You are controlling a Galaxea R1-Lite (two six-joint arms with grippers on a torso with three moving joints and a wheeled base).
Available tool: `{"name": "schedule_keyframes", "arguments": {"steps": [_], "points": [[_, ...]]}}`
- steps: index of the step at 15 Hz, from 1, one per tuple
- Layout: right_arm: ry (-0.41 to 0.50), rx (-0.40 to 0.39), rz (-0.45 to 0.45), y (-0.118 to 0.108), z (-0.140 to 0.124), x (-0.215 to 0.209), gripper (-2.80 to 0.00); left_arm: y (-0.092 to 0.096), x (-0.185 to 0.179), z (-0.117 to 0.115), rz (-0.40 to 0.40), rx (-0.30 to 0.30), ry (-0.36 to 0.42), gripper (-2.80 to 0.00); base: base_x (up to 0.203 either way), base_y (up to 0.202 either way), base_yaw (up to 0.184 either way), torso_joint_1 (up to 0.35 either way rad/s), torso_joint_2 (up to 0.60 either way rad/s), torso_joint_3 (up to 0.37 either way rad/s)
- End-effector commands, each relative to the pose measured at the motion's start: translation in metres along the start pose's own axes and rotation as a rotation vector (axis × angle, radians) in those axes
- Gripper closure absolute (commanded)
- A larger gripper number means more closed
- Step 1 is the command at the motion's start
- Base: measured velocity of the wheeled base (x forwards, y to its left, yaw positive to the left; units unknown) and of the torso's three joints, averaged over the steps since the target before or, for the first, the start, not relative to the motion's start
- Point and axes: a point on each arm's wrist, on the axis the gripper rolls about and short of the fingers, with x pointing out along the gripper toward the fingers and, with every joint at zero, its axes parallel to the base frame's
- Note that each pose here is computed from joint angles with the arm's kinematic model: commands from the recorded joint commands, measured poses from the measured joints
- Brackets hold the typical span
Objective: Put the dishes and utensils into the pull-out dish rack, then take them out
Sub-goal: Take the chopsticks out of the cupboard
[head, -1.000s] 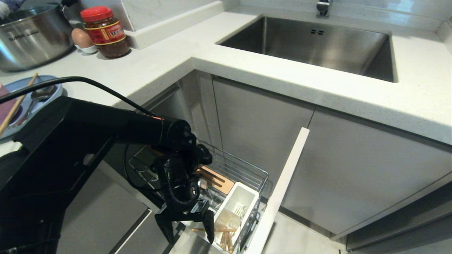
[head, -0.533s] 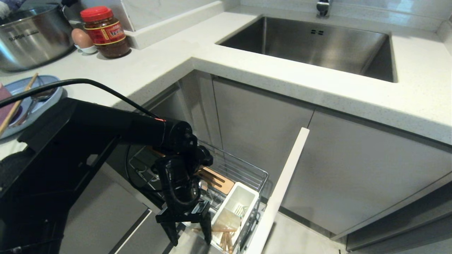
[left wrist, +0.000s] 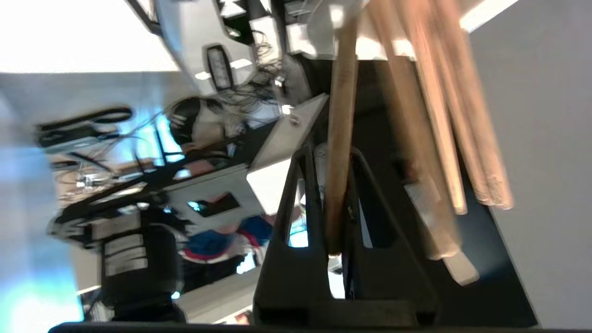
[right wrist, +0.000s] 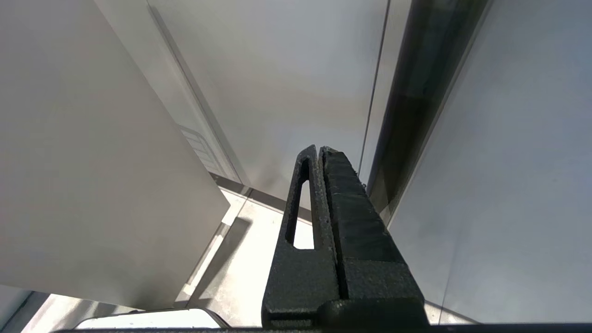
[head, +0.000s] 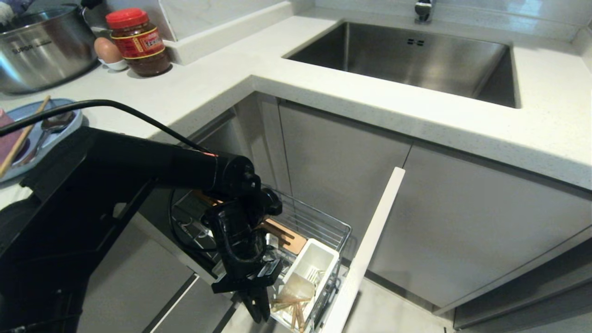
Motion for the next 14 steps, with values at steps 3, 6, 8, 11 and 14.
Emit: {"name": "schedule_keyframes", "arguments": {"steps": [3, 6, 8, 11, 14], "points": [[-0.005, 0.001, 0.000, 0.000, 0.000, 0.000, 0.00, -0.005, -0.004, -0.006, 0.002, -0.004, -0.008, 0.00, 0.000, 0.000, 0.000, 0.000, 0.00, 0.000], [-0.005, 0.001, 0.000, 0.000, 0.000, 0.000, 0.00, -0.008, -0.005, -0.012, 0.016, 0.001, 0.003, 0.00, 0.000, 0.000, 0.000, 0.000, 0.00, 0.000], [-0.005, 0.001, 0.000, 0.000, 0.000, 0.000, 0.00, -0.011, -0.017, -0.026, 0.021, 0.016, -0.007, 0.00, 0.000, 0.000, 0.000, 0.000, 0.00, 0.000], [-0.005, 0.001, 0.000, 0.000, 0.000, 0.000, 0.00, -0.016, -0.040, -0.058, 0.051, 0.046, -0.038, 0.00, 0.000, 0.000, 0.000, 0.000, 0.00, 0.000], [-0.005, 0.001, 0.000, 0.000, 0.000, 0.000, 0.00, -0.020, -0.060, -0.094, 0.066, 0.086, -0.060, 0.00, 0.000, 0.000, 0.000, 0.000, 0.00, 0.000]]}}
